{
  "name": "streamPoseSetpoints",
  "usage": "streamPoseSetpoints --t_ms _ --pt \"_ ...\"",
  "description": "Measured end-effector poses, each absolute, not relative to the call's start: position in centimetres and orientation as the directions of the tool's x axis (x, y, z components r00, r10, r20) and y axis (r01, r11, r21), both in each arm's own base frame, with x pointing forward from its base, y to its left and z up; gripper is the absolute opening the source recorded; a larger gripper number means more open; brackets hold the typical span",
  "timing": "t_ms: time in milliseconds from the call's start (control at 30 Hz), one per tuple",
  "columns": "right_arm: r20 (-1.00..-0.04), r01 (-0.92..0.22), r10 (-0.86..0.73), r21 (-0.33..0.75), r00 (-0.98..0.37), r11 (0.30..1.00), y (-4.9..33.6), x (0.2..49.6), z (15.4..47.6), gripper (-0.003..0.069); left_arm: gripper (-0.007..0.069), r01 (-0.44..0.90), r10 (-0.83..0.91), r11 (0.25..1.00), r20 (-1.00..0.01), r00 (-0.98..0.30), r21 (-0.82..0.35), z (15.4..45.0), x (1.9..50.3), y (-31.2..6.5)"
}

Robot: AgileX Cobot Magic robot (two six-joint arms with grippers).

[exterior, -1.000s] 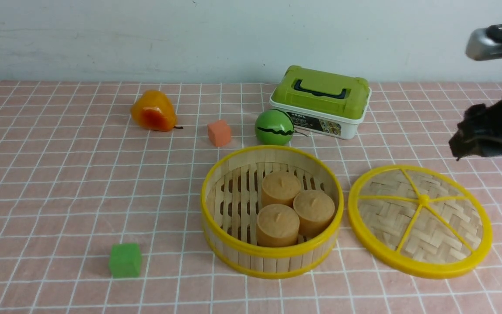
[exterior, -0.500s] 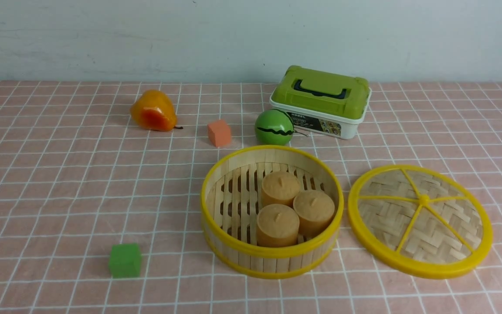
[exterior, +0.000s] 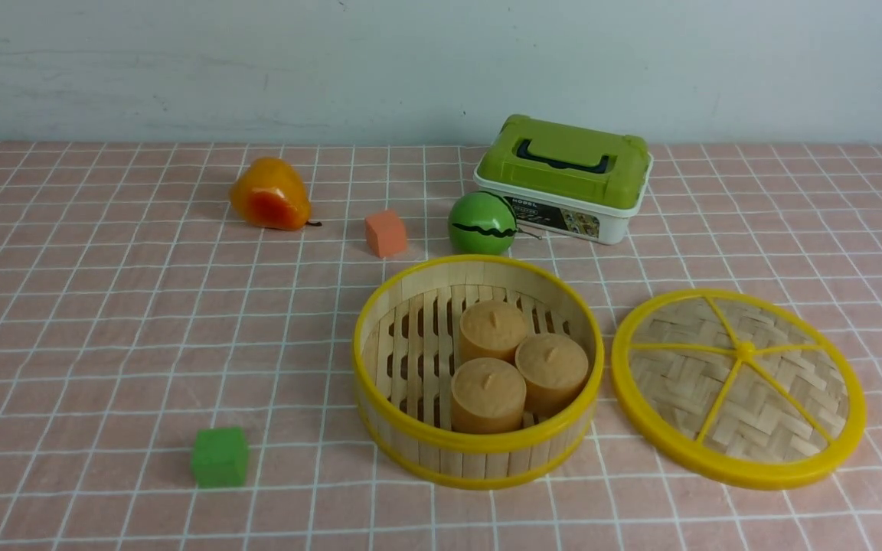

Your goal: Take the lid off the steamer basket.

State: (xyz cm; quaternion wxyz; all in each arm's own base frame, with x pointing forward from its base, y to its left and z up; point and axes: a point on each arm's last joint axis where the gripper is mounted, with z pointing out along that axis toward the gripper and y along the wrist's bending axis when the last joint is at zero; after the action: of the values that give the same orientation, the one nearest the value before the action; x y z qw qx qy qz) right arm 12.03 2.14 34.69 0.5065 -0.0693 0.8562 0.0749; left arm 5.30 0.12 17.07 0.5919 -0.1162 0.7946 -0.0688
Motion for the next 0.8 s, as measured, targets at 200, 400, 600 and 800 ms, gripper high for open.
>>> streamPoseSetpoints --t_ms 200,400,600,800 --pt "-0.875 -0.192 -0.032 0.07 -0.484 0.979 2.1 11.3 33.3 -0.0013 0.0239 -0.103 -0.266 0.964 -0.925 -0.272 -0.247 17.1 5.3 0.1" --pt "-0.954 -0.154 -0.04 0.007 -0.298 0.988 1.3 8.4 30.0 -0.0014 0.0239 -0.103 -0.266 0.964 -0.925 -0.272 -0.247 17.1 5.3 0.1" --pt "-0.996 -0.061 0.016 0.021 -0.083 0.998 0.4 6.3 23.6 -0.0014 0.0239 -0.103 -0.266 0.964 -0.925 -0.272 -0.247 17.1 5.3 0.1" --pt "-0.988 -0.012 0.107 0.109 -0.11 0.994 0.2 5.7 19.0 -0.0014 0.0239 -0.103 -0.266 0.964 -0.925 -0.272 -0.247 17.1 5.3 0.1"
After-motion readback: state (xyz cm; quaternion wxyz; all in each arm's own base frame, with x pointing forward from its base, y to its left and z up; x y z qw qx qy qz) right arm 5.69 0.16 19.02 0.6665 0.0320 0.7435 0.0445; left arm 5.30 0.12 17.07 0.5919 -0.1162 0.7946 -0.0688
